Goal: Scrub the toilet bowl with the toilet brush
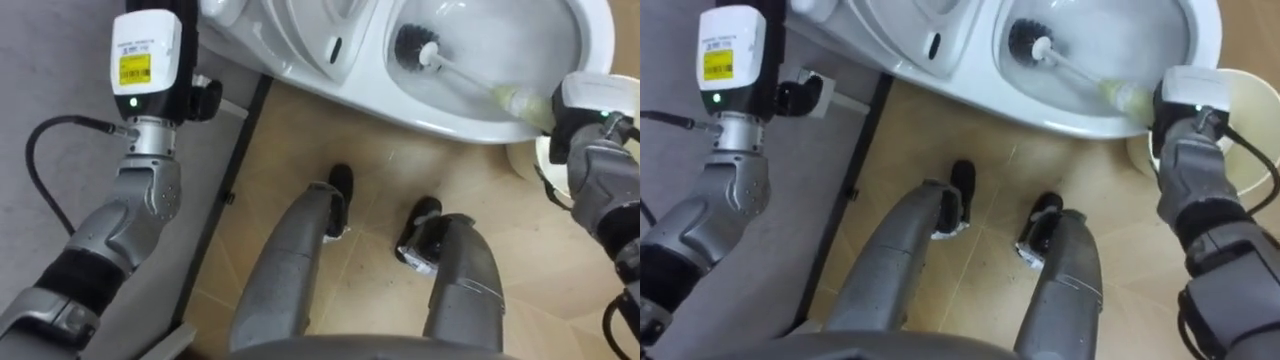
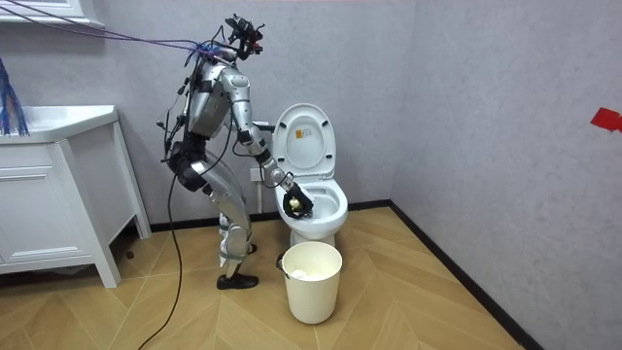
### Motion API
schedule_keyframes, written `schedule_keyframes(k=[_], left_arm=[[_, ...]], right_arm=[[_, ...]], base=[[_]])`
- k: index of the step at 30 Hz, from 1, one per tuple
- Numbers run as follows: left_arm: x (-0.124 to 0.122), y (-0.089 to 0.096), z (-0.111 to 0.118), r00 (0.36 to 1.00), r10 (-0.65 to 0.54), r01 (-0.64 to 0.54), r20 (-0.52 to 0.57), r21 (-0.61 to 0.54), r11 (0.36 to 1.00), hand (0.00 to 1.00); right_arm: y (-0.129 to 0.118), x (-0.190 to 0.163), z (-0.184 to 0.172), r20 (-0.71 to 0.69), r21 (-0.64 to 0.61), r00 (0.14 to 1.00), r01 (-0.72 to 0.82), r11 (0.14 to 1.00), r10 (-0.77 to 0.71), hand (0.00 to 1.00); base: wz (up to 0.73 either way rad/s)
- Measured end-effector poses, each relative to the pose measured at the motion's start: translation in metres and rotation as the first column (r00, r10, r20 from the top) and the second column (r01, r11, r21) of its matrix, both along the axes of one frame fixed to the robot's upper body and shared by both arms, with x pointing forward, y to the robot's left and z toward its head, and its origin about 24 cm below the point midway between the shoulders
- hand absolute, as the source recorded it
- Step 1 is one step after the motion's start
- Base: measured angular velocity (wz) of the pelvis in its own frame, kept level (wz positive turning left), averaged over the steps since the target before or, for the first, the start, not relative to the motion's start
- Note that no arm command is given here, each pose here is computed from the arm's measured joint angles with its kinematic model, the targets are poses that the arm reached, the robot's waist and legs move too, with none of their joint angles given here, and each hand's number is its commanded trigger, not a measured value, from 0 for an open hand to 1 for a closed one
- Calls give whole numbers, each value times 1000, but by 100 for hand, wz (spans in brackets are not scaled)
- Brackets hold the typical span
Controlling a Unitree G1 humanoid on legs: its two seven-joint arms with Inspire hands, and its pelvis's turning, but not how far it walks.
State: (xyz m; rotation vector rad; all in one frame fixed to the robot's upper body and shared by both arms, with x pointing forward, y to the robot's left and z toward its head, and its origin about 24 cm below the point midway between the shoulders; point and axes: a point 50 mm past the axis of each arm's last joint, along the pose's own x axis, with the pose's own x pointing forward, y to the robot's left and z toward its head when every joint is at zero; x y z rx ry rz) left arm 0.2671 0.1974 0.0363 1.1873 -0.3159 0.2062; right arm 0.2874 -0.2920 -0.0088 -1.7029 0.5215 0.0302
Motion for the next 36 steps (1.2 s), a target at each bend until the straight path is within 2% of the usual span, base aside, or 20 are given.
schedule_keyframes(k=[8, 16, 19, 24, 28, 31, 34, 36], left_arm=[[-14, 6, -10, 999, 34, -35, -12, -121, 992, 0], [-8, 9, -4, 1000, 4, -7, -25, -118, 993, 0], [-3, 7, -1, 999, -19, 15, -34, -103, 995, 0], [-4, 12, -8, 996, -13, 5, -84, -88, 996, 0], [-5, 14, -16, 988, -25, 13, -154, -83, 997, 0], [-12, 21, -24, 979, 4, -23, -203, -92, 995, 0], [-31, 33, -40, 957, 46, -76, -285, -95, 993, 0], [-54, 44, -58, 923, 106, -152, -371, -98, 983, 0]], right_arm=[[17, -22, -8, -35, -8, 996, -85, 996, 85, 100], [-2, 1, 7, -58, -74, 997, -61, 995, 57, 100], [-10, 8, 10, -69, -58, 997, -37, 998, 33, 100], [-14, 6, 4, -103, -42, 994, -41, 998, 37, 100], [-13, 0, -5, -123, 38, 992, -20, 999, 25, 100], [-13, -10, -15, -105, 149, 994, 36, 988, -20, 100], [-14, -33, -35, -124, 251, 989, 114, 961, -85, 100], [-14, -58, -53, -158, 320, 975, 201, 926, -157, 100]], base=[[2], [0], [-3], [8], [4], [2], [15], [10]])
